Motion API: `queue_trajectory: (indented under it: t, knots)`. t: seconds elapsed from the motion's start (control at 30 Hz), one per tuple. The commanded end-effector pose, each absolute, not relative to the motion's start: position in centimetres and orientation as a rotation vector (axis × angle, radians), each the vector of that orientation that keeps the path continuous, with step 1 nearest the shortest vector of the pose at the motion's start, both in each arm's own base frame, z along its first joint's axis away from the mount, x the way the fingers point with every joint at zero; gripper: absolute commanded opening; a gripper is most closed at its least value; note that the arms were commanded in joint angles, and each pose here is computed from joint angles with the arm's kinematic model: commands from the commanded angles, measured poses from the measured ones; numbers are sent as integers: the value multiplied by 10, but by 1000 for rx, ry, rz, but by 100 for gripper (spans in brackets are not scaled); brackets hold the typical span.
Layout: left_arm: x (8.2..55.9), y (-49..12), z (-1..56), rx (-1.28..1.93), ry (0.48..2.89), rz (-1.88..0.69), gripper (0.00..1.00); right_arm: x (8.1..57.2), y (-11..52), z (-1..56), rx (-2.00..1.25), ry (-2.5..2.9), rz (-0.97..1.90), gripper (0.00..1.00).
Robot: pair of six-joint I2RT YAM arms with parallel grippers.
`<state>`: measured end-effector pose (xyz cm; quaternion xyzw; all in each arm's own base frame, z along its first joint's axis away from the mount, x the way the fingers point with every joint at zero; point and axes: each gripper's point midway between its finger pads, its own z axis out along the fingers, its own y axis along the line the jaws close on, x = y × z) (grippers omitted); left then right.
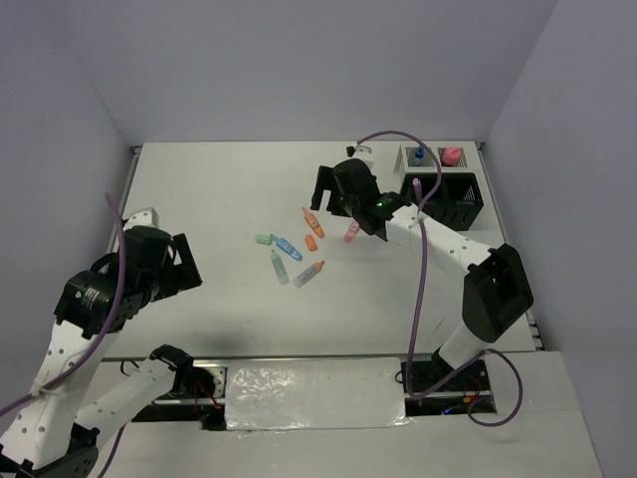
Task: Sort the stationery into containers
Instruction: Pick up the pen from the center of the board.
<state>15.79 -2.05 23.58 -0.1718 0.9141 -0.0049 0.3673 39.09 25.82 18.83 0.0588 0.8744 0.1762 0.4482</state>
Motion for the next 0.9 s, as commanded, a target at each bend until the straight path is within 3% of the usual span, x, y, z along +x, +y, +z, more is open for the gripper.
queue_trajectory:
  t: [0.0,0.87]
  knots:
    - [165,-27,242,-406,2363,-30,99,403,261,195,162,2133,414,100]
    - [163,-29,243,-333,2368,-42,99,422,293,177,166,2191,402,100]
